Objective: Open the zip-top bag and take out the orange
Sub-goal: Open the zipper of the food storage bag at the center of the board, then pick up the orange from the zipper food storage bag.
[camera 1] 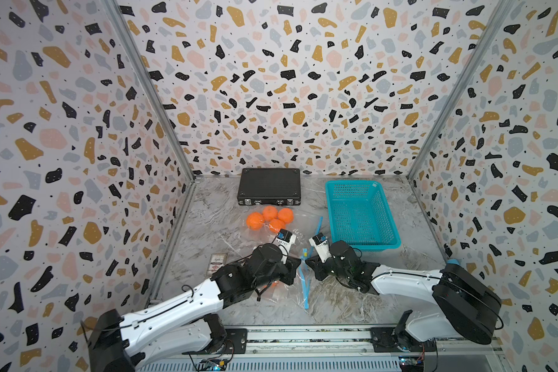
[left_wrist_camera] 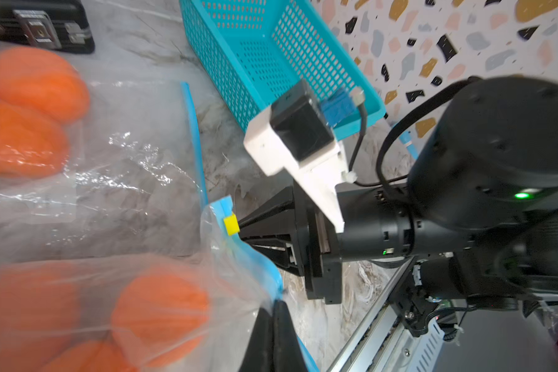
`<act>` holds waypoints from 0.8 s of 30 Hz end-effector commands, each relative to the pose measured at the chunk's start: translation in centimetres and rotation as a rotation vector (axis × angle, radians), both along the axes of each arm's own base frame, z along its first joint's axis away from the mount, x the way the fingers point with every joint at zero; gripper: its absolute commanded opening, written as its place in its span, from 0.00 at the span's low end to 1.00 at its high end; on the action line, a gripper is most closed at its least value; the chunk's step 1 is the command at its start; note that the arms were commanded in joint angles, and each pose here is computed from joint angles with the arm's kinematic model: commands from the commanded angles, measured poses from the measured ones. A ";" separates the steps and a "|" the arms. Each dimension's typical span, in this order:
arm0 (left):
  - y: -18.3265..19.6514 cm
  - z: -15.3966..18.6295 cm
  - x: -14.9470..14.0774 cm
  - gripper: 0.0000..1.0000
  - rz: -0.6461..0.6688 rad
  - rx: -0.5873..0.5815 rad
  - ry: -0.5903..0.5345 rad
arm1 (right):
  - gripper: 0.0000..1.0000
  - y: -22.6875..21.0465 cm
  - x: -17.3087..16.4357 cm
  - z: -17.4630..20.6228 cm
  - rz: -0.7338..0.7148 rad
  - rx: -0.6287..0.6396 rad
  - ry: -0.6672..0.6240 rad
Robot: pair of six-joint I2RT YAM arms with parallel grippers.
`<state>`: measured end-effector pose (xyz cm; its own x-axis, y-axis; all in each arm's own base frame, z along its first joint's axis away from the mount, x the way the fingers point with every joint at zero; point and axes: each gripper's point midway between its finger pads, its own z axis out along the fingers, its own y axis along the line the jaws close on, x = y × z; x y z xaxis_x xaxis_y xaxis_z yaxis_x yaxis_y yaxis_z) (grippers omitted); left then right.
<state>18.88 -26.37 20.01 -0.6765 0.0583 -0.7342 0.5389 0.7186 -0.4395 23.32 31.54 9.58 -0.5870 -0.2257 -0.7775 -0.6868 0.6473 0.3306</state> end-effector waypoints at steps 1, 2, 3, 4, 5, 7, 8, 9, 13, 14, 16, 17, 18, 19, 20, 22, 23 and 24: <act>1.5 0.6 0.0 0.00 0.033 -0.020 -0.003 | 0.08 -0.6 1.3 0.0 -0.053 -0.047 -0.026; 2.2 0.6 0.2 0.00 0.055 -0.021 -0.010 | 0.08 -0.8 1.3 -0.2 -0.056 -0.056 -0.027; 2.6 0.5 0.2 0.00 0.069 -0.024 -0.005 | 0.08 -0.9 1.2 -0.5 -0.056 -0.068 -0.024; 2.8 0.3 0.2 0.00 0.070 -0.023 0.002 | 0.07 -1.1 1.2 -0.6 -0.057 -0.076 -0.022; 2.7 -0.3 0.1 0.00 0.065 -0.018 0.017 | 0.07 -1.1 1.0 -0.3 -0.049 -0.077 -0.021; 2.0 -1.2 0.0 0.00 0.050 -0.023 0.041 | 0.07 -1.0 0.4 0.9 -0.016 -0.060 -0.034; 1.5 -1.7 0.1 0.00 0.040 -0.032 0.052 | 0.09 -1.0 0.1 1.8 0.001 -0.041 -0.049; 1.2 -2.2 0.0 0.00 0.031 -0.029 0.069 | 0.13 -1.1 -0.3 2.8 0.017 -0.024 -0.071; 0.6 -1.8 0.4 0.00 0.028 -0.058 0.058 | 0.30 -2.0 -1.2 5.2 0.035 0.000 -0.128; 0.5 -1.6 0.5 0.00 0.028 -0.063 0.056 | 0.30 -2.1 -1.6 5.6 0.049 0.005 -0.126; 0.3 -1.3 0.5 0.00 0.022 -0.065 0.056 | 0.30 -1.7 -2.3 6.2 0.091 0.044 -0.123; 0.0 -1.2 0.5 0.00 0.014 -0.068 0.058 | 0.28 -1.1 -2.7 6.5 0.122 0.071 -0.127; -0.1 -1.1 0.6 0.00 0.013 -0.071 0.061 | 0.25 -0.6 -2.9 6.6 0.147 0.093 -0.126; -0.3 -1.0 0.6 0.00 0.011 -0.075 0.058 | 0.23 -0.2 -3.0 6.5 0.162 0.103 -0.113; -0.3 -0.9 0.8 0.00 0.015 -0.077 0.055 | 0.18 0.4 -3.0 6.3 0.179 0.110 -0.098; -0.4 -0.7 0.8 0.00 0.015 -0.080 0.055 | 0.14 1.7 -3.4 6.0 0.227 0.132 -0.078; -0.6 -0.5 0.8 0.00 0.008 -0.086 0.055 | 0.13 2.4 -3.4 6.0 0.248 0.153 -0.075; -0.6 -0.3 0.8 0.00 0.009 -0.098 0.052 | 0.12 3.0 -3.3 5.7 0.262 0.162 -0.071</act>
<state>18.94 -25.89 16.62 -0.7502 0.0417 -0.6599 0.4775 0.7245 -0.4970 20.68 32.54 14.18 -0.4864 -0.2495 -0.8374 -0.8106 0.4865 0.3259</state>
